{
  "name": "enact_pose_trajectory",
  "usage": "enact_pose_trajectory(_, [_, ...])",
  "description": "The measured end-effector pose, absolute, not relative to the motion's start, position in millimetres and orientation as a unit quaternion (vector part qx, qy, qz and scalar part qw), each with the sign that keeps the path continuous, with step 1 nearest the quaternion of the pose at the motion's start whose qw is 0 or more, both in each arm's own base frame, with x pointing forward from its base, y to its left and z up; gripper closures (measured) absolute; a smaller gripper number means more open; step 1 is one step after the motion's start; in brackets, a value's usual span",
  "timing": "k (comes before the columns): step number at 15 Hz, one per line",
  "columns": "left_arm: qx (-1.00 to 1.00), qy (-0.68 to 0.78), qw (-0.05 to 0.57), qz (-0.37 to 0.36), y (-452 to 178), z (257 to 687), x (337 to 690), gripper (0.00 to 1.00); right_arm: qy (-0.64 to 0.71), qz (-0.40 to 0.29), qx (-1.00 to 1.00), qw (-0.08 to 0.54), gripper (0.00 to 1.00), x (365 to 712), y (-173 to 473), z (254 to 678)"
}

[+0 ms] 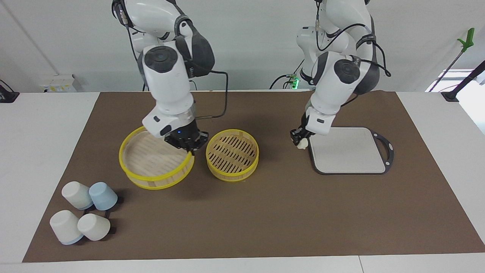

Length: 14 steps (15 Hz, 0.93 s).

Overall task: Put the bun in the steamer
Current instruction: 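Carry the bun to the steamer while the right gripper lifts the lid away, then lower the bun into the steamer and open the left gripper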

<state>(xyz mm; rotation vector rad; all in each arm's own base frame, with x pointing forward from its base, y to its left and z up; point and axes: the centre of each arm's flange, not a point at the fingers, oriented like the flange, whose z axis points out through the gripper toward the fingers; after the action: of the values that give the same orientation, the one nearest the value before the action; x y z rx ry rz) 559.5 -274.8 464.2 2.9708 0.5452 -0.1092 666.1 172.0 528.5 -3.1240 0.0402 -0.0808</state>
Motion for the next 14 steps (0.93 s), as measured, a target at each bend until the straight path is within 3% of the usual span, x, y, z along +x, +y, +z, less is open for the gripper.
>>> enact_pose_trajectory(3, [0.981, 0.182, 0.058, -0.04, -355, 458, 541, 0.67, 0.001, -0.023, -1.0, 0.007, 0.91, 679, 106, 528])
enact_pose_trajectory(7, [0.984, 0.167, 0.04, -0.057, -456, 400, 521, 0.67, -0.005, -0.014, -0.999, 0.031, 0.91, 685, 18, 523])
enact_pose_trajectory(10, [0.986, 0.155, 0.036, -0.058, -483, 360, 516, 0.67, -0.005, -0.005, -0.999, 0.034, 0.91, 684, -3, 518])
enact_pose_trajectory(14, [0.986, 0.15, 0.03, -0.06, -490, 341, 513, 0.67, -0.007, 0.004, -0.999, 0.035, 0.91, 683, 1, 509])
